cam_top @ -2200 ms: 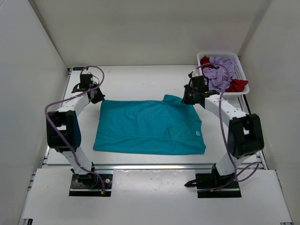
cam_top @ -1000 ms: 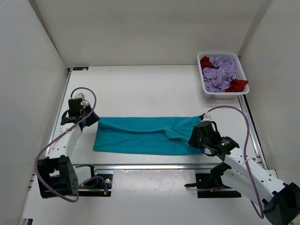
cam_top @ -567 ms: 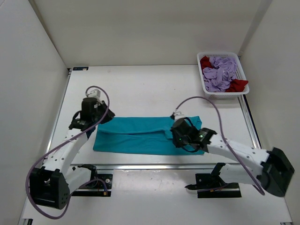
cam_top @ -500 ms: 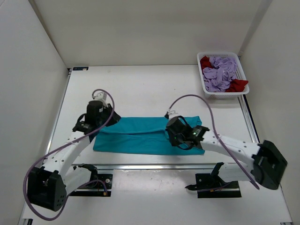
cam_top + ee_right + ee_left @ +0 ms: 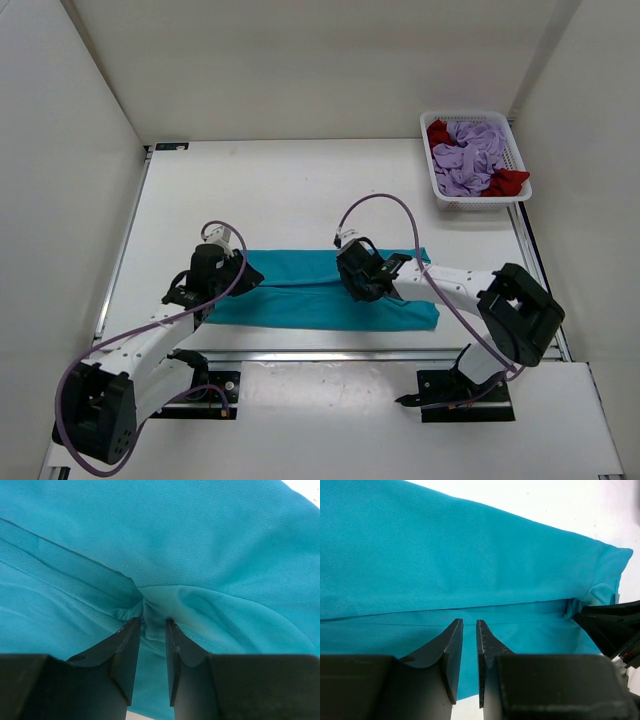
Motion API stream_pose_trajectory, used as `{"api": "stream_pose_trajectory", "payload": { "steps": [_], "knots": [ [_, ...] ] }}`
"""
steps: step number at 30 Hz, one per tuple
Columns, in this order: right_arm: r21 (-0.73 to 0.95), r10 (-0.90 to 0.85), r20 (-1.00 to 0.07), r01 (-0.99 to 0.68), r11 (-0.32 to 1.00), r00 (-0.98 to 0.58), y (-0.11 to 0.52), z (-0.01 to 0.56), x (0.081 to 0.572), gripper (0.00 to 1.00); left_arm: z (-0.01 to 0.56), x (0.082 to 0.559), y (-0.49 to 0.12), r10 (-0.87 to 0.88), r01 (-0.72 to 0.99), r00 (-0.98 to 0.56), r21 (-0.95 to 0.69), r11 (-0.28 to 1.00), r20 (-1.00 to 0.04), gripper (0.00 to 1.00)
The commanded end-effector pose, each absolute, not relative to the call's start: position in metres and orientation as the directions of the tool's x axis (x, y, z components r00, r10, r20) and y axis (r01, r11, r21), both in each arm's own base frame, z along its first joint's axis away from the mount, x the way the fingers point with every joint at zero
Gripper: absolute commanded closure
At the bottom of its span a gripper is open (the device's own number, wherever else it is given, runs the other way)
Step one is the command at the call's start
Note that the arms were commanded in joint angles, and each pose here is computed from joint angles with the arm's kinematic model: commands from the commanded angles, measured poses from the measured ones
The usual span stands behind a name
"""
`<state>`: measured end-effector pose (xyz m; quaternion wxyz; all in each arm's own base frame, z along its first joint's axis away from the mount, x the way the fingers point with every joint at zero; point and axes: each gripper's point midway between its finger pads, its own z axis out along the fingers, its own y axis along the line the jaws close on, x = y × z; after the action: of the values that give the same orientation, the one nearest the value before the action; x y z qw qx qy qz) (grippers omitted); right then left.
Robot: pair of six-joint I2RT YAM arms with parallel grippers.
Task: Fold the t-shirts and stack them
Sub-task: Fold the other side of the tshirt into a rectangle
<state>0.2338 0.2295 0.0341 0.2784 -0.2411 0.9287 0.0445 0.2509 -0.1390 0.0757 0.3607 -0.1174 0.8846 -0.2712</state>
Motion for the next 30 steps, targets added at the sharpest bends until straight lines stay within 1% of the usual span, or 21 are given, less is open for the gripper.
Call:
{"api": "stream_pose_trajectory", "payload": {
  "steps": [1, 3, 5, 8, 9, 11, 14, 15, 16, 17, 18, 22, 23, 26, 30],
  "knots": [
    [-0.027, -0.393, -0.587, -0.468, 0.884, -0.708, 0.238, 0.044, 0.247, 0.74, 0.087, 0.257, -0.144, -0.418, 0.03, -0.686, -0.597, 0.802, -0.596, 0.72],
    [-0.021, -0.399, -0.587, -0.479, 0.877, -0.704, 0.24, 0.044, 0.245, 0.75, 0.085, 0.257, -0.145, -0.418, 0.022, -0.693, -0.597, 0.802, -0.587, 0.72],
    [-0.016, -0.392, -0.583, -0.472, 0.882, -0.712, 0.238, 0.043, 0.244, 0.71, 0.084, 0.258, -0.146, -0.409, 0.031, -0.694, -0.592, 0.806, -0.593, 0.72],
    [-0.014, -0.4, -0.571, -0.479, 0.878, -0.717, 0.234, 0.04, 0.238, 0.71, 0.083, 0.259, -0.143, -0.418, 0.02, -0.69, -0.593, 0.805, -0.591, 0.72],
    [-0.001, -0.392, -0.571, -0.477, 0.879, -0.721, 0.233, 0.042, 0.236, 0.75, 0.082, 0.259, -0.143, -0.413, 0.024, -0.694, -0.592, 0.805, -0.59, 0.72],
    [0.02, -0.38, -0.582, -0.48, 0.877, -0.719, 0.235, 0.045, 0.235, 0.79, 0.079, 0.259, -0.139, -0.421, 0.006, -0.694, -0.59, 0.807, -0.584, 0.72],
    [0.05, -0.354, -0.592, -0.471, 0.881, -0.724, 0.229, 0.047, 0.23, 0.81, 0.086, 0.261, -0.142, -0.427, 0.016, -0.685, -0.598, 0.802, -0.591, 0.72],
    [0.06, -0.346, -0.595, -0.469, 0.881, -0.726, 0.228, 0.048, 0.233, 0.83, 0.087, 0.261, -0.142, -0.425, 0.019, -0.683, -0.596, 0.803, -0.594, 0.72],
    [0.057, -0.347, -0.576, -0.46, 0.886, -0.74, 0.223, 0.043, 0.231, 0.86, 0.087, 0.261, -0.143, -0.429, 0.018, -0.682, -0.6, 0.8, -0.593, 0.72],
    [0.053, -0.346, -0.583, -0.459, 0.887, -0.736, 0.223, 0.045, 0.232, 0.92, 0.09, 0.262, -0.144, -0.431, 0.023, -0.679, -0.604, 0.796, -0.594, 0.72],
    [0.055, -0.341, -0.58, -0.454, 0.889, -0.739, 0.224, 0.047, 0.232, 0.95, 0.088, 0.26, -0.144, -0.426, 0.021, -0.685, -0.601, 0.799, -0.591, 0.72],
    [0.084, -0.336, -0.608, -0.48, 0.873, -0.719, 0.233, 0.067, 0.231, 1.0, 0.096, 0.262, -0.145, -0.429, 0.033, -0.678, -0.608, 0.793, -0.597, 0.72],
    [0.096, -0.324, -0.62, -0.48, 0.872, -0.714, 0.237, 0.074, 0.233, 1.0, 0.099, 0.263, -0.146, -0.432, 0.037, -0.673, -0.611, 0.791, -0.6, 0.71],
    [0.145, -0.326, -0.594, -0.497, 0.856, -0.735, 0.245, 0.083, 0.223, 1.0, 0.107, 0.266, -0.146, -0.43, 0.048, -0.671, -0.614, 0.788, -0.604, 0.72],
    [0.168, -0.361, -0.514, -0.504, 0.847, -0.778, 0.246, 0.082, 0.207, 1.0, 0.117, 0.27, -0.148, -0.433, 0.063, -0.671, -0.628, 0.776, -0.602, 0.71]
  ]
}}
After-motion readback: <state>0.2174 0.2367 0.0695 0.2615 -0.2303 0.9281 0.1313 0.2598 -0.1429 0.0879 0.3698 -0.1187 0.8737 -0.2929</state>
